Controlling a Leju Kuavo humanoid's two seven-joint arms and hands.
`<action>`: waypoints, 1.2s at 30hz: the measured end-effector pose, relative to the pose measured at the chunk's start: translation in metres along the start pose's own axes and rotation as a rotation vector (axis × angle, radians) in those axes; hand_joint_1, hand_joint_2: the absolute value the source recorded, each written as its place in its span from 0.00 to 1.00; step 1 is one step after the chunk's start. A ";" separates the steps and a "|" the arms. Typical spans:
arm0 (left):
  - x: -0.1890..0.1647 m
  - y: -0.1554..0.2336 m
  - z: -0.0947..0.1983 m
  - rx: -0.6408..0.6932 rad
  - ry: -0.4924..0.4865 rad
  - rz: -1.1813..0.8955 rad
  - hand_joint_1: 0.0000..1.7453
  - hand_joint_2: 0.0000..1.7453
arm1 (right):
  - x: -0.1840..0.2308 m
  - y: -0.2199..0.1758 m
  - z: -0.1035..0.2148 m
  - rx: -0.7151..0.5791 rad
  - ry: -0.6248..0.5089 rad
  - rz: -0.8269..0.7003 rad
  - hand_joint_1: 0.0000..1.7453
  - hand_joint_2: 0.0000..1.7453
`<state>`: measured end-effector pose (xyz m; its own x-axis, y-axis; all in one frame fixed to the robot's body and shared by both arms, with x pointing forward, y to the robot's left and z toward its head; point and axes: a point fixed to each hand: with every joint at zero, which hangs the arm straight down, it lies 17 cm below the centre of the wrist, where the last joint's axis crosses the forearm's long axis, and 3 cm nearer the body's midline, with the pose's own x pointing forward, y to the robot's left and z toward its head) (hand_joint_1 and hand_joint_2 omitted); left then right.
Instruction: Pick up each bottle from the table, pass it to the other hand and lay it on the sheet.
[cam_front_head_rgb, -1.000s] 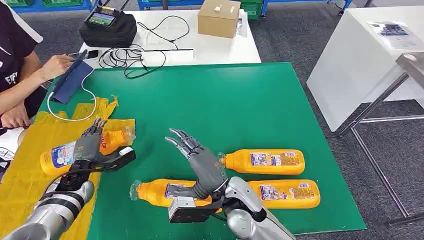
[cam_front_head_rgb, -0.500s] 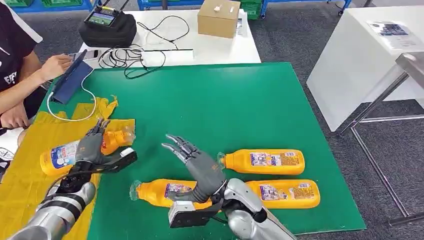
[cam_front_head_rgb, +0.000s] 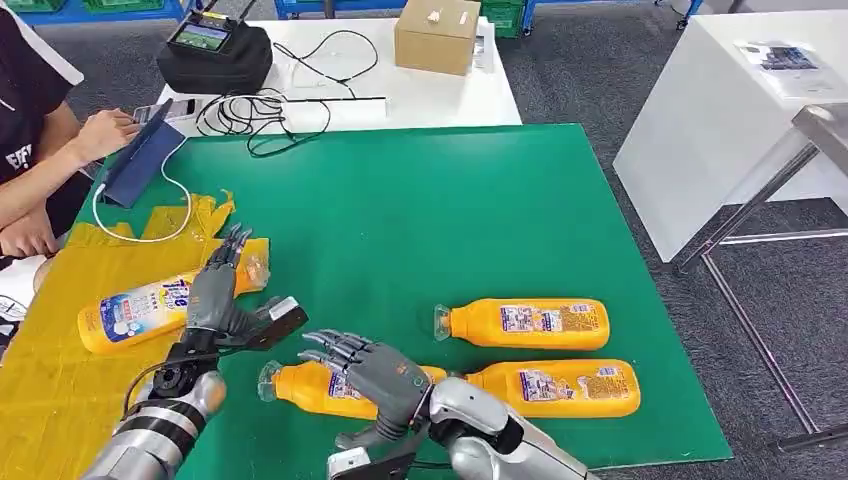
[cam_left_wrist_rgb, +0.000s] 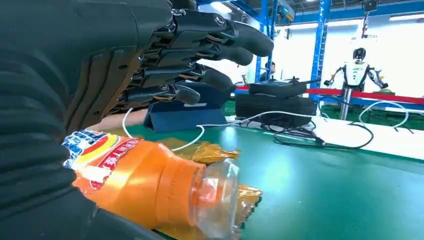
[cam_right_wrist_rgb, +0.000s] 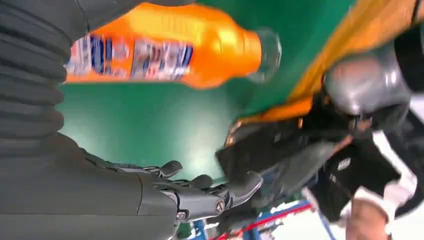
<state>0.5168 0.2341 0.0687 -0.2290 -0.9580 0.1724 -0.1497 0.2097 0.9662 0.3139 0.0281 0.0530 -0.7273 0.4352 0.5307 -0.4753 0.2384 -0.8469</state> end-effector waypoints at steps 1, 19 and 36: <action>0.003 0.001 0.000 0.004 -0.003 0.006 0.00 1.00 | 0.000 0.006 0.000 0.018 0.000 0.003 0.00 1.00; 0.016 0.024 0.005 0.107 0.000 0.095 0.00 1.00 | -0.030 0.038 0.000 0.120 0.087 0.185 0.00 1.00; 0.015 0.026 0.026 0.109 0.038 0.189 0.00 1.00 | -0.079 0.017 0.019 0.078 0.265 0.403 0.00 1.00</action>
<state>0.4849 0.2306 0.0914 -0.2266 -0.9059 0.3578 -0.2112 0.4043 0.8899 0.3538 -0.0185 -0.0026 -0.7148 0.6880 0.1253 -0.2245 -0.0560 -0.9729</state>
